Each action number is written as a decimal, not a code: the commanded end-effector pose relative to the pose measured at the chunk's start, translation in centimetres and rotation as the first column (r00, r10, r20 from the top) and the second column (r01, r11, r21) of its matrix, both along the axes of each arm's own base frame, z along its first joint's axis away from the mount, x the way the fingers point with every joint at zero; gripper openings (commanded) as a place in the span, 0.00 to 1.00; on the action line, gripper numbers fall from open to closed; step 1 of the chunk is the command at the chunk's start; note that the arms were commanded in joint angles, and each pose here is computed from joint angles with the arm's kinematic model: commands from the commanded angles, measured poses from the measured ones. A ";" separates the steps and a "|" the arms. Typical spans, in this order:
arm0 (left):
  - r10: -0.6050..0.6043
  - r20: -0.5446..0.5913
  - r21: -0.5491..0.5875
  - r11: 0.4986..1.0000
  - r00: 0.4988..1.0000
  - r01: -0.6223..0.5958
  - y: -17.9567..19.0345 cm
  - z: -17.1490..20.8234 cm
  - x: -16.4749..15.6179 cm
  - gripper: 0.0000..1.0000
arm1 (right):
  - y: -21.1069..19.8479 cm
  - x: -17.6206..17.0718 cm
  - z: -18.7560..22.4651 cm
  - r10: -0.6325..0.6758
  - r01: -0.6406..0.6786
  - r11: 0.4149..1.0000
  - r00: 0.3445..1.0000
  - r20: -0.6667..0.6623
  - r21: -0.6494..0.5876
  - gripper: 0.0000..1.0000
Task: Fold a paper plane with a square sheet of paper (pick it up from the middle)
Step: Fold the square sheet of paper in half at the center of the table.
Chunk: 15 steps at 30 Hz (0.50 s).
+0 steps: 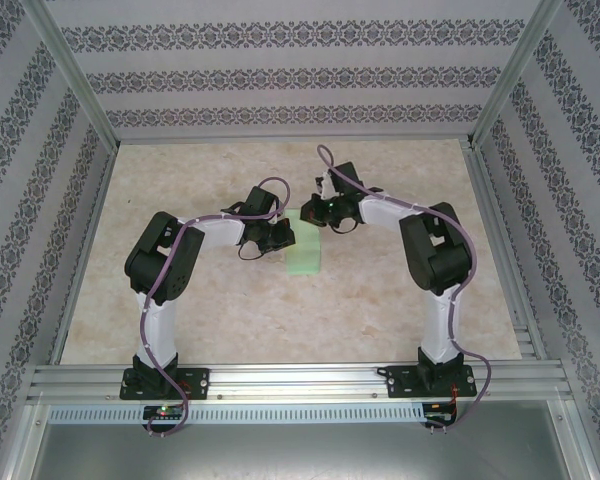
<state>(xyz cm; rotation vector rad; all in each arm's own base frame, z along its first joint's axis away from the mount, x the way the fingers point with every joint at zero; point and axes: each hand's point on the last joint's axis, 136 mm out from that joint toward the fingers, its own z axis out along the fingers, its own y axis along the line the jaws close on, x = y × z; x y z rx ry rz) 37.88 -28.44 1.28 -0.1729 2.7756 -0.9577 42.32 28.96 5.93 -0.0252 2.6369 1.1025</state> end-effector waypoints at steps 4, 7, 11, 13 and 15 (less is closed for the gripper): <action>0.083 -0.289 0.299 0.954 0.954 0.008 6.2 -9.1 -7.1 0.00 | 0.0 0.9 -2.7 -0.026 0.024 0.999 0.998 -0.052 -0.026 0.00; 0.082 -0.291 0.302 0.953 0.953 0.010 6.3 -9.2 -7.2 0.00 | -1.3 1.4 -3.9 -0.054 0.050 0.997 0.996 -0.066 -0.059 0.00; 0.078 -0.293 0.300 0.954 0.953 0.014 6.2 -9.1 -7.3 0.00 | -4.1 2.8 -5.0 -0.103 0.098 0.991 0.993 -0.062 -0.091 0.00; 0.075 -0.293 0.301 0.954 0.953 0.017 6.2 -9.1 -7.3 0.00 | -5.4 3.6 -5.2 -0.125 0.119 0.988 0.990 -0.064 -0.101 0.00; 0.072 -0.294 0.300 0.954 0.953 0.020 6.1 -9.1 -7.3 0.00 | -6.4 4.5 -5.3 -0.149 0.142 0.984 0.987 -0.061 -0.106 0.00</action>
